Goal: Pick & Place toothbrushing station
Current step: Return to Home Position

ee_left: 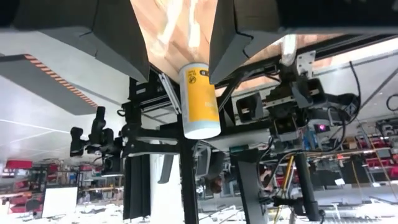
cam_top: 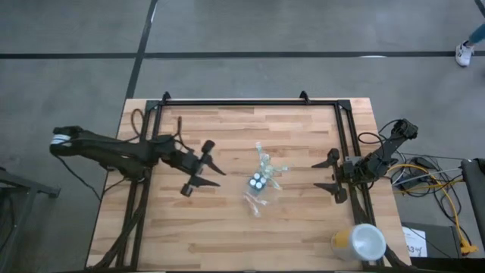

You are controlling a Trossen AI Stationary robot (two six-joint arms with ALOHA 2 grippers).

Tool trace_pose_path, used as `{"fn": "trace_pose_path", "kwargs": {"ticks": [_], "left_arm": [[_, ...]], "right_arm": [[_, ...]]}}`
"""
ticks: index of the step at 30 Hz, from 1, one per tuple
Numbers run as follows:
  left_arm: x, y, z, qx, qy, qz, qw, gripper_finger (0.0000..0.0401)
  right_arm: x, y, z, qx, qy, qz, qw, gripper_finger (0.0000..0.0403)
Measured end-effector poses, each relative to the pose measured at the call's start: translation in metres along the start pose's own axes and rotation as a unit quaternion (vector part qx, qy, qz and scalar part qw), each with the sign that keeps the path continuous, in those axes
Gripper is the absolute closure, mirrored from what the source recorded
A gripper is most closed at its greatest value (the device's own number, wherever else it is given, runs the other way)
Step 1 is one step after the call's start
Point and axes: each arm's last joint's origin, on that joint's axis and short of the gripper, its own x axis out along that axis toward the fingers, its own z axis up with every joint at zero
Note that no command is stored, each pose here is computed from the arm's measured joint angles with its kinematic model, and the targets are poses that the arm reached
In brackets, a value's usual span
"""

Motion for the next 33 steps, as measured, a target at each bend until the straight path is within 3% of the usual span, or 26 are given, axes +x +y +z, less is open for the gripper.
{"fn": "trace_pose_path", "kwargs": {"ticks": [16, 33], "left_arm": [[-0.081, -0.03, -0.033, -0.01, -0.051, 0.067, 0.996, 0.0229], [-0.117, -0.047, -0.083, -0.057, -0.075, 0.096, 0.991, 0.0229]], "right_arm": [[0.0, 0.0, 0.0, -0.001, 0.0, 0.0, 1.0, 0.0092], [0.0, 0.0, 0.0, -0.001, 0.0, 0.0, 1.0, 0.0104]]}}
